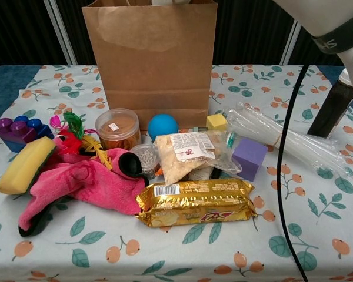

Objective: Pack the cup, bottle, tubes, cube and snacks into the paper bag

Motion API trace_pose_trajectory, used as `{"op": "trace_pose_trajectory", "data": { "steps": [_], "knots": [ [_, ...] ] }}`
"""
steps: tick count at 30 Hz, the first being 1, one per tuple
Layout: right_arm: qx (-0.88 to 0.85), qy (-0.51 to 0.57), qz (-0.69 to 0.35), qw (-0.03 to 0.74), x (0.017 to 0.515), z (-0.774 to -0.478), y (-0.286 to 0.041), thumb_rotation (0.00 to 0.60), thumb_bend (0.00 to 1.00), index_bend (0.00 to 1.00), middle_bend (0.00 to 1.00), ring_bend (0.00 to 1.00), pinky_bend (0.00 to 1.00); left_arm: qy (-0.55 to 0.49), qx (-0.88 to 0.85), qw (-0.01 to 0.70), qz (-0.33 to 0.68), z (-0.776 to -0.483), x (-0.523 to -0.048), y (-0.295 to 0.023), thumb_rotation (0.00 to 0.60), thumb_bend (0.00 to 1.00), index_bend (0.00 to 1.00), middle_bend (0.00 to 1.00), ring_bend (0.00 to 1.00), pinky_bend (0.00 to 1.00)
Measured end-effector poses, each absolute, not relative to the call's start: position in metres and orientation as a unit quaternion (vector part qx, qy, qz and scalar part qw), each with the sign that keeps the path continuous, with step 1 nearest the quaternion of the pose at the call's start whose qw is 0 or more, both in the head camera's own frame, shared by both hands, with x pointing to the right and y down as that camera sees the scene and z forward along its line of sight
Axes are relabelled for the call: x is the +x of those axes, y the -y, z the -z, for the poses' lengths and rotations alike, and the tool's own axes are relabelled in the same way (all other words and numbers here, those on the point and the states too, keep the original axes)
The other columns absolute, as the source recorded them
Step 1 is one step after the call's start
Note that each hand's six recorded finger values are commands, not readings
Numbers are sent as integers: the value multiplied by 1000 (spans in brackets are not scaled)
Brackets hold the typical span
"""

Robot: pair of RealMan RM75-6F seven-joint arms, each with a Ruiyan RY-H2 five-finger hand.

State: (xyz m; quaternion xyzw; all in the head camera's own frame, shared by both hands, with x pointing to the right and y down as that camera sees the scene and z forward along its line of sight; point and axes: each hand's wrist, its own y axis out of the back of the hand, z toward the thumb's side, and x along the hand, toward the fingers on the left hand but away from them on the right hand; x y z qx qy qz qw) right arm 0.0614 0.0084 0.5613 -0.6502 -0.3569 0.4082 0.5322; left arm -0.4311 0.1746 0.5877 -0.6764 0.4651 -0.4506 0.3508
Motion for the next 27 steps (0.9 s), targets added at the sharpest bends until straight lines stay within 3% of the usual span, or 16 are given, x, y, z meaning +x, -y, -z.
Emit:
{"op": "trace_pose_trajectory", "data": {
  "steps": [2,7,14,18,22,27],
  "knots": [
    [-658,352,-411,524,60,-563,-10,600,20,89,100,24,44,-463,-677,350,453,-589,-431,-176,600,0,112,100,63,165],
    [-660,362,-401,521,64,-550,-7,600,0,3,25,0,0,-458,-679,350,455,-590,-431,-181,600,0,113,99,63,165],
    [-644,393,-390,528,93,-524,-3,600,0,0,46,0,0,-452,-681,350,458,-591,-431,-186,600,0,113,99,62,165],
    [-616,403,-404,543,133,-510,-8,600,0,16,90,8,29,-442,-688,346,460,-594,-429,-191,600,0,112,99,62,165],
    [-586,376,-466,546,195,-515,-18,600,0,95,145,49,90,-436,-697,341,457,-597,-425,-195,600,0,113,99,63,165],
    [-571,310,-543,532,266,-534,-34,600,0,110,143,50,99,-426,-706,336,455,-601,-419,-198,600,0,112,99,63,165]
  ]
}}
